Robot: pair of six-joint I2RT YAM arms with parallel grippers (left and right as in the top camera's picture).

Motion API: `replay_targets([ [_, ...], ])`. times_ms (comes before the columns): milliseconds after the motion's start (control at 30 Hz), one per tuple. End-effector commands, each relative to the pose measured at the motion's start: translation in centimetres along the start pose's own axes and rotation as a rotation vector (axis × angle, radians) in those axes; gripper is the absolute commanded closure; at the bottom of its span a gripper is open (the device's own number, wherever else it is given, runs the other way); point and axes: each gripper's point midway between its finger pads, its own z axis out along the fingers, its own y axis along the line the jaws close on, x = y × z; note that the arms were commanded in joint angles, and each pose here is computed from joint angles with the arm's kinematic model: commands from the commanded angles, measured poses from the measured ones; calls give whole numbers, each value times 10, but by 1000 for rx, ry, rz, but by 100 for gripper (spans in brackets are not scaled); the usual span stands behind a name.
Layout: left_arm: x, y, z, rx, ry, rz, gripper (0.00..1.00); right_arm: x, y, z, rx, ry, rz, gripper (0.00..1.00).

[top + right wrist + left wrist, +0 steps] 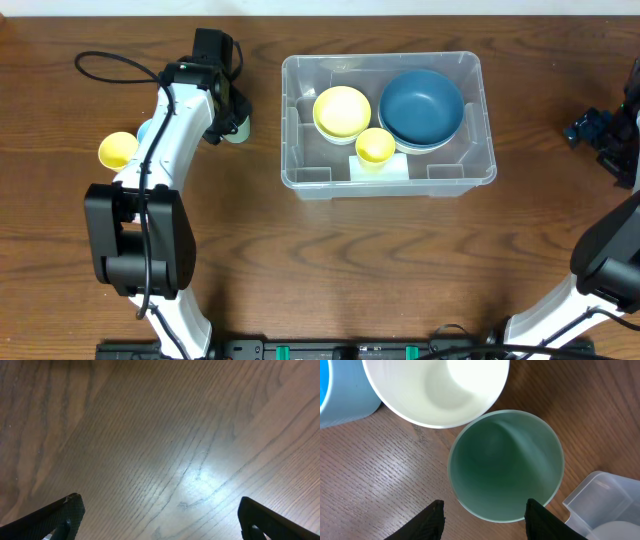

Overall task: Pack container
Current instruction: 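Move the left gripper back to the cups on the left, then grasp the mint green cup with the left gripper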

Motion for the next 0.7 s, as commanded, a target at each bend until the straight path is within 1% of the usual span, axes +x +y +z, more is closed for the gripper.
replay_targets([
  [0, 7, 9, 16, -40, 31, -17, 47, 0, -3, -1, 12, -7, 22, 1],
  [167, 11, 16, 29, -69, 54, -19, 47, 0, -3, -1, 12, -7, 22, 1],
  [267, 11, 17, 33, -74, 58, -20, 49, 0, -3, -1, 12, -7, 22, 1],
  [333, 11, 16, 33, -73, 56, -19, 58, 0, -3, -1, 12, -7, 22, 1],
  [400, 10, 15, 34, -68, 51, -20, 64, 0, -3, -1, 12, -7, 22, 1],
  [500, 9, 14, 34, -63, 47, -20, 79, 0, -3, -1, 12, -7, 22, 1],
  [533, 9, 14, 34, -63, 48, -16, 85, 0, -3, -1, 12, -7, 22, 1],
  [600, 9, 14, 34, -62, 49, 3, 94, 0, -3, -1, 12, -7, 22, 1],
  [667, 9, 14, 33, -59, 52, 31, 94, 0, -3, -1, 12, -7, 22, 1],
])
